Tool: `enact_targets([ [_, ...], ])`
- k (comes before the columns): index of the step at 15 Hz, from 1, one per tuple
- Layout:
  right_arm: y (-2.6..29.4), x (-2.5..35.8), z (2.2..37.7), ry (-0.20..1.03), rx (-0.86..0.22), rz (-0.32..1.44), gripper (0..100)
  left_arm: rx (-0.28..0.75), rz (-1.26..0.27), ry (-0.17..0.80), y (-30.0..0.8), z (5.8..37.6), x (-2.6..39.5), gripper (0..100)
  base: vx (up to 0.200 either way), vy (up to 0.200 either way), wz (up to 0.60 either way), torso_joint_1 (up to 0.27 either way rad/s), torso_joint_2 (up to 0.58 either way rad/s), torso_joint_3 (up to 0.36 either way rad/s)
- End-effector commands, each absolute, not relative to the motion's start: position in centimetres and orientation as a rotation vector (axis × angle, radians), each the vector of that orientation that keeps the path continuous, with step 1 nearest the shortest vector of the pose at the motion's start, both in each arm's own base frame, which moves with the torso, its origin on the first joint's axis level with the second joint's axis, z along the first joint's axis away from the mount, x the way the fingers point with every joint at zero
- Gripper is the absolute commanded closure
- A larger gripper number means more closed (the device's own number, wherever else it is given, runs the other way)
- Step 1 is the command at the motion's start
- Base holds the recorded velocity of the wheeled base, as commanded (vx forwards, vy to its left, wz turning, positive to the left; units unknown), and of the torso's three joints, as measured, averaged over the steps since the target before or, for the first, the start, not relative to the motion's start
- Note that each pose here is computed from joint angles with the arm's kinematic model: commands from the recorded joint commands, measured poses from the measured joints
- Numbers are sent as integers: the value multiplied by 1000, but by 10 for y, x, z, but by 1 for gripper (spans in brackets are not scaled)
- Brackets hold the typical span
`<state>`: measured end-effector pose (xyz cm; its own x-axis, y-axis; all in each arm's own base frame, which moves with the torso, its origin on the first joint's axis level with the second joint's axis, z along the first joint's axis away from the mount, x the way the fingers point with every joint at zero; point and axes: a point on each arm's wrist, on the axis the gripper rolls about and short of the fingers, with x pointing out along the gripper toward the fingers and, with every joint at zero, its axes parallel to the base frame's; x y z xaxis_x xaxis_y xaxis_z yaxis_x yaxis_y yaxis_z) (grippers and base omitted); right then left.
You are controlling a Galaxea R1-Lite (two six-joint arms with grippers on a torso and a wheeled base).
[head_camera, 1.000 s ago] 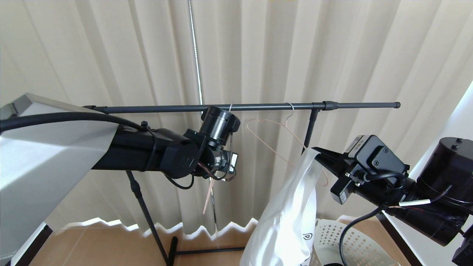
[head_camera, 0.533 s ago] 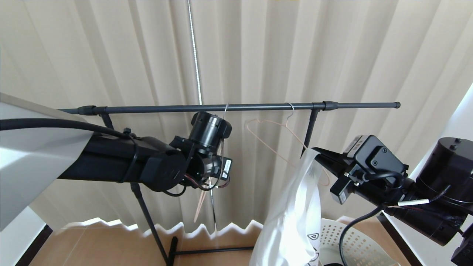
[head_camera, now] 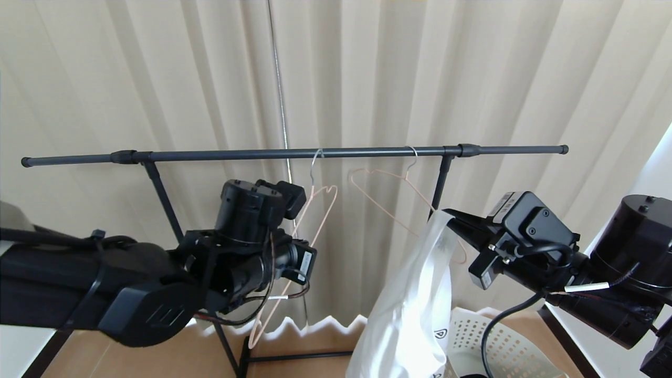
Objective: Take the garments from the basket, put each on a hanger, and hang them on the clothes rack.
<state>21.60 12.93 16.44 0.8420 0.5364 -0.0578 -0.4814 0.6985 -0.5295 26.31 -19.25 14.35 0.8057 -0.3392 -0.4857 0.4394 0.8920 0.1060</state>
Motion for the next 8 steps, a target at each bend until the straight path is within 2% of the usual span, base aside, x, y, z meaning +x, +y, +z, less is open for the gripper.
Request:
enact_targets([
  [1,130,216,164,-104,-561,570,100,188,-479,430,-176,148,241,100,0,0,0,0,0,0],
  [6,129,219,167,-97,-561,503,100,184,-661,328,-143,118,199,100,0,0,0,0,0,0],
  [8,130,223,171,-86,-561,420,100,197,-760,264,-128,100,175,100,0,0,0,0,0,0],
])
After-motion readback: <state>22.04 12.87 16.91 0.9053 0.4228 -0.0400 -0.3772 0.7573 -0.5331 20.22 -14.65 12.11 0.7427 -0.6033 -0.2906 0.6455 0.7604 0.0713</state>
